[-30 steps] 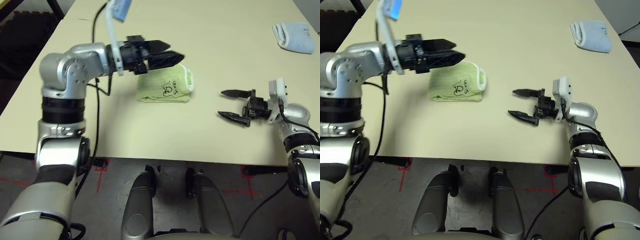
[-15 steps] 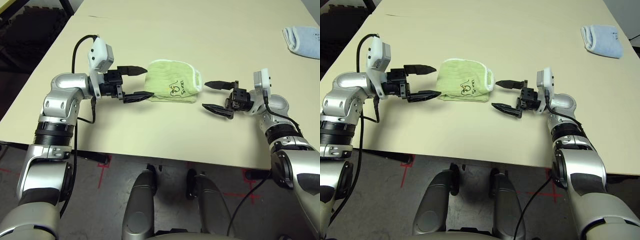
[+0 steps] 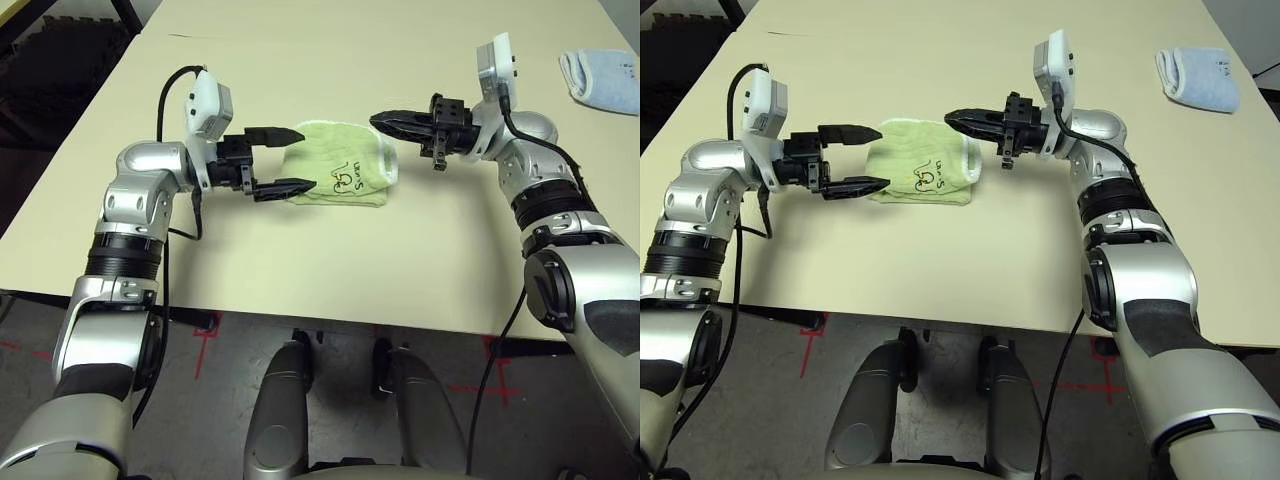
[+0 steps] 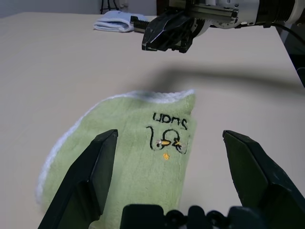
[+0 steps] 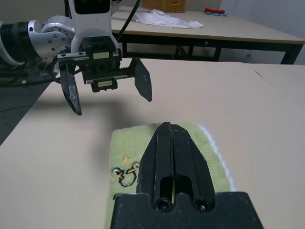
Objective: Fold the towel and set it aside.
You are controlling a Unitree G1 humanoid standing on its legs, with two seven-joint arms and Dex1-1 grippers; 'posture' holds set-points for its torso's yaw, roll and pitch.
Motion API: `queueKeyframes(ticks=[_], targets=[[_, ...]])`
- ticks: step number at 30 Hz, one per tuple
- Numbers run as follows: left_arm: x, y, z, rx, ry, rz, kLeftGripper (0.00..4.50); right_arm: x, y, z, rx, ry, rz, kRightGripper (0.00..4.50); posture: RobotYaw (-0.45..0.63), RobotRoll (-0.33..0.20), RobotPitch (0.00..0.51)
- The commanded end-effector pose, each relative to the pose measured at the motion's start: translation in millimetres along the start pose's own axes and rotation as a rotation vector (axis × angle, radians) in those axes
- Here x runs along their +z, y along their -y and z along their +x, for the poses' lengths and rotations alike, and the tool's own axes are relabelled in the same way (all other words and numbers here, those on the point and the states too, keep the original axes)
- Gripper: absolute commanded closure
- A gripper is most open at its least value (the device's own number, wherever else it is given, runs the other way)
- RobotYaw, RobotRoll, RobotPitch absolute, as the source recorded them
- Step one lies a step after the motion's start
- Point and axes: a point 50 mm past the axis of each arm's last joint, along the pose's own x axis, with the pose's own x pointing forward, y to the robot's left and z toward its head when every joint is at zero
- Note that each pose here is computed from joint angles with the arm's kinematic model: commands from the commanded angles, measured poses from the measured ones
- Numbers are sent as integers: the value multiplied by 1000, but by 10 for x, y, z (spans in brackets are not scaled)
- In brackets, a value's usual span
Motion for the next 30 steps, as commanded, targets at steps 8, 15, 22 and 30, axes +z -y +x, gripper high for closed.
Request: queueKeyframes(ticks=[8, 15, 22, 30], targets=[[19, 26, 32, -18, 9, 1, 0, 20, -24, 4, 23, 2, -19, 4489, 61, 0, 252], [24, 2, 28, -14, 8, -6, 0, 3, -45, -6, 21, 4, -11, 4489, 54, 0, 251], [3, -10, 31, -6, 26, -58, 1303, -28, -87, -5, 24, 10, 4, 4500, 44, 0, 256], [-2, -18, 31, -21, 39, -57, 4423, -33, -102, -20, 12, 10, 10, 4500, 36, 0, 252]])
